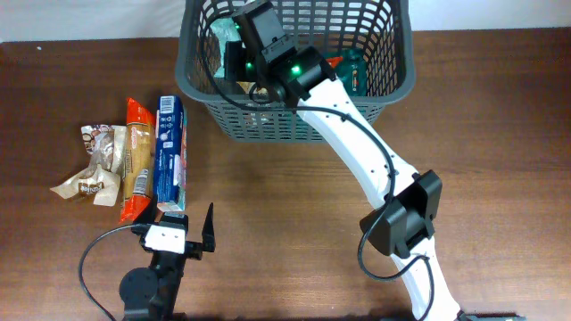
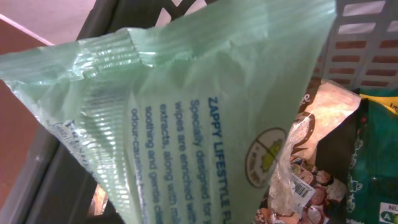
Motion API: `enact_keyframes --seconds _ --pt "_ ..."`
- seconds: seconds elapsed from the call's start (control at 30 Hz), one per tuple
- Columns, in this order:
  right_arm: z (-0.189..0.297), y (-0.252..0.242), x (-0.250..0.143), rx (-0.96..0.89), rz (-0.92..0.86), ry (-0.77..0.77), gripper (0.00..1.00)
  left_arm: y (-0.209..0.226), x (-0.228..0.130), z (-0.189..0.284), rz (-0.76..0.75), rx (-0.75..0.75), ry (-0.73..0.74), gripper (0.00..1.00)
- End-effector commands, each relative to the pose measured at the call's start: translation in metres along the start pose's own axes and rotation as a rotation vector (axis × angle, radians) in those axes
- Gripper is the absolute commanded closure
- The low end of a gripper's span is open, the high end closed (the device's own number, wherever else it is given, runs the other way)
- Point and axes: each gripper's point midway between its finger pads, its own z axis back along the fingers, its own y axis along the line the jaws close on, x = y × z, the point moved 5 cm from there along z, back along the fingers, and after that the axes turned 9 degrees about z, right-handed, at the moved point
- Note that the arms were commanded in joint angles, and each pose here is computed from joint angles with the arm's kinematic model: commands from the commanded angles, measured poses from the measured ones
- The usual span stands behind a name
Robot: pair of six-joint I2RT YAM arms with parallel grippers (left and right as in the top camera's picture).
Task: Pack container
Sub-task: 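Lift the wipes pack over the basket and lower it inside, then open the right gripper and withdraw it to the right side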
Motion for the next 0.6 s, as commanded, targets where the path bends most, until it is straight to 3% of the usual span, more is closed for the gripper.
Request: enact_keyframes --seconds 0.0,0.37,0.57 --pt "-0.014 -0.016 -0.007 -0.067 -0.044 0.01 0.97 -0.001 -0.001 0.0 0.005 -0.004 -0.003 0.01" --pt "-0.052 -0.03 -0.041 -0.106 -0.043 0.112 0.96 -0.001 -0.001 0.0 0.004 -0.004 -0.003 0.01" --pt "-0.06 -0.031 -0.049 -0.097 -0.044 0.139 0.82 -0.001 -0.001 0.0 0.005 -0.004 -0.003 0.01"
